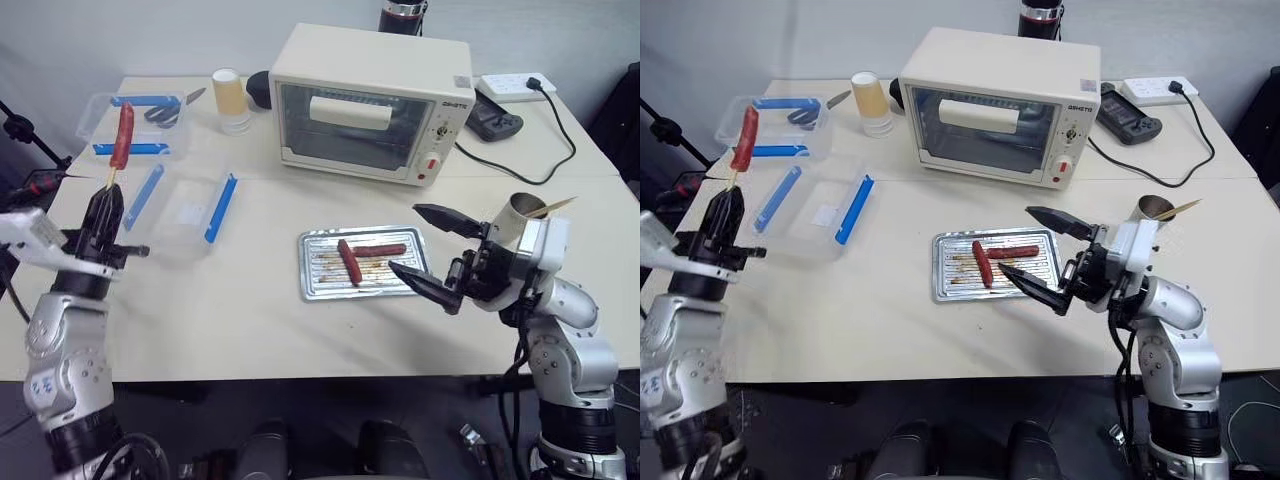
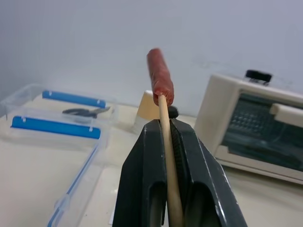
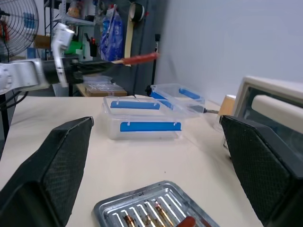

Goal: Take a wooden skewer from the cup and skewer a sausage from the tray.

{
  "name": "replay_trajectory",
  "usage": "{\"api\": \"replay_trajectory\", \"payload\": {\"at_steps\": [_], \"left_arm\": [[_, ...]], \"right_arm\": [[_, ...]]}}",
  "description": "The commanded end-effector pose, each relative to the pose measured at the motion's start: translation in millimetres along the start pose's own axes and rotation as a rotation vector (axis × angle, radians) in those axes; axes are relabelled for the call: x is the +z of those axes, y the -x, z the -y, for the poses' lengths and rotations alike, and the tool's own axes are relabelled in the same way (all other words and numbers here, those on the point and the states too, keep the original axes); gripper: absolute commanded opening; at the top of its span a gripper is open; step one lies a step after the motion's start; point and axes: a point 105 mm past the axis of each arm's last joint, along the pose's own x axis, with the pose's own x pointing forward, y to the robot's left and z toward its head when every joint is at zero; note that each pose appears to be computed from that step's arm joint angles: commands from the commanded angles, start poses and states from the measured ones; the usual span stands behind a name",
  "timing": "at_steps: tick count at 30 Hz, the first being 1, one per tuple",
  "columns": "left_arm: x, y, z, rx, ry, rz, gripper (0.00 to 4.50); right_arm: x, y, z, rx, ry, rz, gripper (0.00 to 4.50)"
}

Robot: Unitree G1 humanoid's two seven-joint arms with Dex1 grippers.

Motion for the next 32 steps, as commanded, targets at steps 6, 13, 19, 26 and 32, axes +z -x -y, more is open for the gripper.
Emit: {"api": "replay_trajectory", "payload": {"at_steps": [6, 13, 19, 26, 32], "left_arm": [[-17.4, -28.2, -7.8, 0.011, -0.124, -0.134, 0.0], [-16.6, -20.7, -3.1, -0.028, -0.082, -0.162, 0.83], [1.5, -14.1, 10.7, -0.208, -0.143, -0.138, 2.65], [-15.9, 55.5, 57.0, -0.808, -0.358, -0.422, 3.85], [-49.0, 90.8, 71.2, -0.905, -0.412, -0.498, 3.85]], "right_arm": [[9.3, -9.2, 7.0, 0.039, 0.096, 0.027, 4.47], [8.9, -5.1, 11.4, 0.02, 0.101, 0.011, 4.5], [2.8, 2.6, 12.0, 0.032, 0.087, -0.036, 4.5], [-18.1, 33.3, -4.9, 0.213, 0.029, -0.211, 4.5], [-48.2, 61.1, -23.6, 0.299, -0.049, -0.298, 4.5]]}}
